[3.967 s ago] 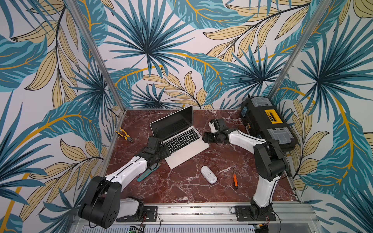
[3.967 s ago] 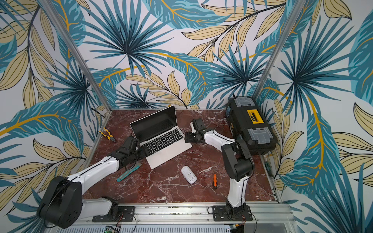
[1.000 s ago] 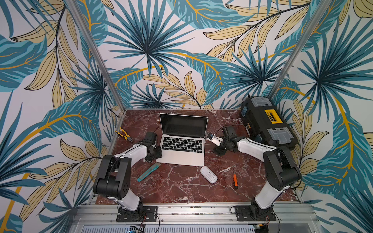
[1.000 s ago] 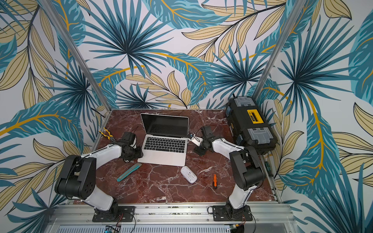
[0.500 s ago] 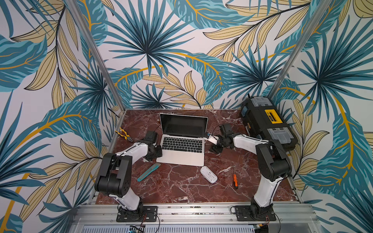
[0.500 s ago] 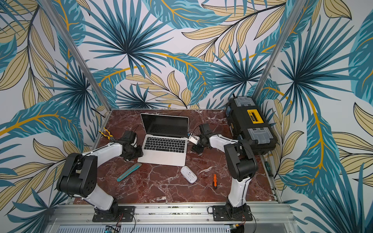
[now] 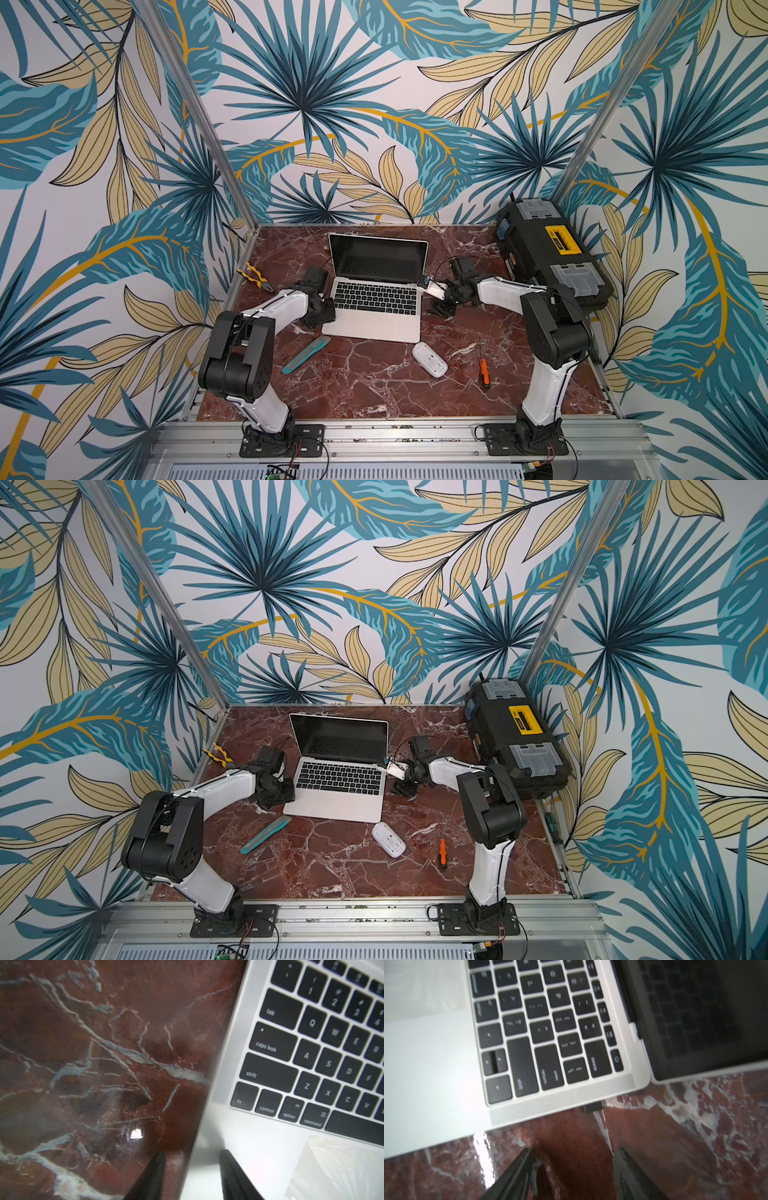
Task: Remove the wireless mouse receiver from the laptop
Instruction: Take out the USB plug from the USB port.
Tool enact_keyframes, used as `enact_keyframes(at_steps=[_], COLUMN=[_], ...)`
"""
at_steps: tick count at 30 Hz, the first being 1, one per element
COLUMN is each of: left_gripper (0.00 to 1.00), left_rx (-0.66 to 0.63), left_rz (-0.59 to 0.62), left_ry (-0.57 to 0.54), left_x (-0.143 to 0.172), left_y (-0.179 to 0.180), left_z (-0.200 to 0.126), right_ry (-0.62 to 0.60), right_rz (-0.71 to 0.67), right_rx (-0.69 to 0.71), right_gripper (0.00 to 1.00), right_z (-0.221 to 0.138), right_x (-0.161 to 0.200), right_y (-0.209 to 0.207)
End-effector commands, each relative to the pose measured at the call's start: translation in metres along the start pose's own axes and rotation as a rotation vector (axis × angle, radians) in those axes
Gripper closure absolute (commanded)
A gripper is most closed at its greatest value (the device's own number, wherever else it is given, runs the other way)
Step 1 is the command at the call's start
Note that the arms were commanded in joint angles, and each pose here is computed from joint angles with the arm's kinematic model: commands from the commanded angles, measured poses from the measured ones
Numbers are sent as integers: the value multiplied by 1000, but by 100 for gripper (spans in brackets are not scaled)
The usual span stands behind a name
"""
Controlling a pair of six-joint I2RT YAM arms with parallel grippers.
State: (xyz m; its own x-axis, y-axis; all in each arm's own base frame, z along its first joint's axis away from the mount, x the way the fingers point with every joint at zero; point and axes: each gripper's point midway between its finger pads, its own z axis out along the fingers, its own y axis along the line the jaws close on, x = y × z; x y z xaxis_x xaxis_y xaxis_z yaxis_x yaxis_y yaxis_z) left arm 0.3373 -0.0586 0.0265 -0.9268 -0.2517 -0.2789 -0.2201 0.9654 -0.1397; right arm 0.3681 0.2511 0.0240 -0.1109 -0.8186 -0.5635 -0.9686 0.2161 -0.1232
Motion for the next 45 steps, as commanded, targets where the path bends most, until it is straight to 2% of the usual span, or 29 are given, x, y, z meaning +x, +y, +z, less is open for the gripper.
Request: enact_keyframes(at_steps=[1,10,16,24,31,34,36,40,45], left_gripper=[54,54,54,54,54,54,54,53,53], left_rx=[-98,-97,-98,-93,-93,-92,-93,-91,-91], left_rz=[18,18,19,19,19,19,19,19,19], left_ry=[115,119,119,119,120,122,123,124,125], left_x=[29,30,30,29,30,31,31,31,32], left_y=[21,21,21,20,20,20,20,20,20], left_z=[12,13,13,13,13,12,12,12,12], right_ry=[23,65,70,97,133,120,108,56,34], right_rz=[-17,-35,-46,-107,-164,-217,-250,-322,-340], right_rx=[-47,-131,-170,-188,-124,-97,-96,-126,-171], right_gripper=[36,45,57,57,56,50,50,50,54], right_z=[14,32,37,46,49,48,46,45,49], right_x=[4,10,5,4,7,4,2,-5,-5], right_y=[6,11,10,0,-20,-27,-28,-23,-16])
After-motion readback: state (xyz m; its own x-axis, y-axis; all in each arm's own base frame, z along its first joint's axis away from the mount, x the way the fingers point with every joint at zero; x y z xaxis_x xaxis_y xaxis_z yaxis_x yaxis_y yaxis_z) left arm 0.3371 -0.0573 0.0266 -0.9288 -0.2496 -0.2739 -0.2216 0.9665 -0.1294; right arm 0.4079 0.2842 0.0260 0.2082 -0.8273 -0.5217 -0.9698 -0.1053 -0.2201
